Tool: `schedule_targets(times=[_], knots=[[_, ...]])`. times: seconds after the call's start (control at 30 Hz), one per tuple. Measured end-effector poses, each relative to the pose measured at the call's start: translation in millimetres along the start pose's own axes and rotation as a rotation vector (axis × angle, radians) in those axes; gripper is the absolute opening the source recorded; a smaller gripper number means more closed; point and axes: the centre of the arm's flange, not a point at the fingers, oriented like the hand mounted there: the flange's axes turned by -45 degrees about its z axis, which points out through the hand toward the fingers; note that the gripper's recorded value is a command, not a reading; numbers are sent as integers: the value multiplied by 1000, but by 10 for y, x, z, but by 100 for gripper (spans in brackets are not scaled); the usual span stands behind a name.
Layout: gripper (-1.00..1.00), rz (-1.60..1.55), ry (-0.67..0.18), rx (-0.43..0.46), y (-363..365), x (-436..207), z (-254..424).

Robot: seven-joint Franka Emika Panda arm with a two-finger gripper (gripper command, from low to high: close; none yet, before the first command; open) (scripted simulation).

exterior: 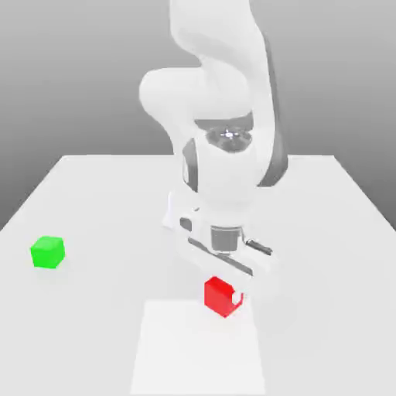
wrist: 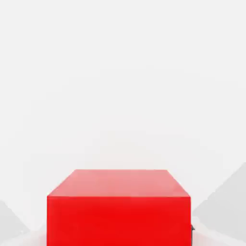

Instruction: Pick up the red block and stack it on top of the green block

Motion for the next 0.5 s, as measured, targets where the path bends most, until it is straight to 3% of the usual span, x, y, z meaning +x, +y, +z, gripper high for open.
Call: schedule_targets(times=[0.2, 0.5], knots=[[-100, 217, 1, 2, 463, 516, -262], [-100, 762, 4, 2, 2018, 1365, -423]])
